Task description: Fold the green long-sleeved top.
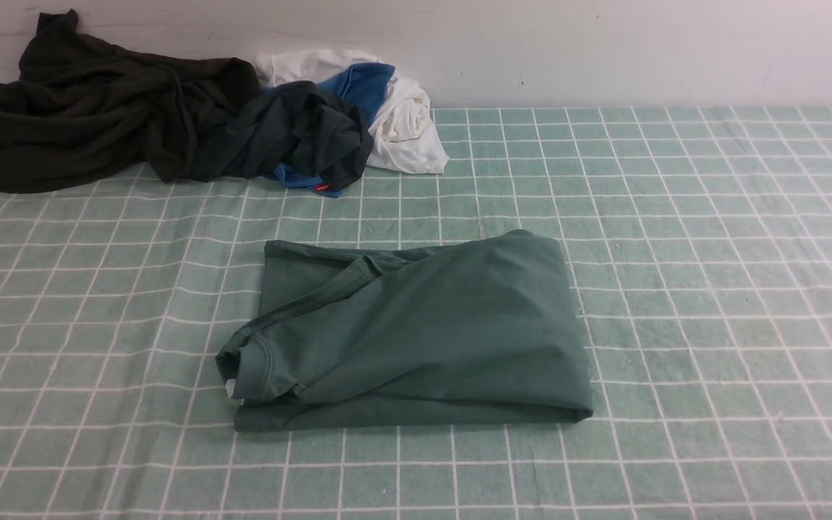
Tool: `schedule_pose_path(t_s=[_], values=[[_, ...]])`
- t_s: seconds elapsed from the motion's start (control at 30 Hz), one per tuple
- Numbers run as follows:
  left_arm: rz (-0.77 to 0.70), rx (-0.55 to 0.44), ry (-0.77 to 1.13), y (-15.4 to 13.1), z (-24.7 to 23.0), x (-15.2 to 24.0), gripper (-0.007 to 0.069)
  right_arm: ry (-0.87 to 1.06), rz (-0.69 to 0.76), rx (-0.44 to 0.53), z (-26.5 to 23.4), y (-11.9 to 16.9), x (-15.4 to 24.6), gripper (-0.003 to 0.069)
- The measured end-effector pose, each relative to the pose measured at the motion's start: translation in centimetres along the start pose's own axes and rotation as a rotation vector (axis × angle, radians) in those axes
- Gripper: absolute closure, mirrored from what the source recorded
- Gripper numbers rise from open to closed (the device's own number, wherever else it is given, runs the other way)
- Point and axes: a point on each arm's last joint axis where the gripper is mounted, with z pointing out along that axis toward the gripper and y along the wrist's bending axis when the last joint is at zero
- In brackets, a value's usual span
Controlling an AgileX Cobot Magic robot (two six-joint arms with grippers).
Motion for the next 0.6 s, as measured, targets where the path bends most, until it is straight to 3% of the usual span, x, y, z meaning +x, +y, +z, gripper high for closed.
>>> schedule_pose_path(t_s=[0.6], values=[[0.000,0.000,0.000,0.00,0.00,0.00,0.0629,0.009,-0.005,-0.024,0.00,0.13,0.07,0.0673]])
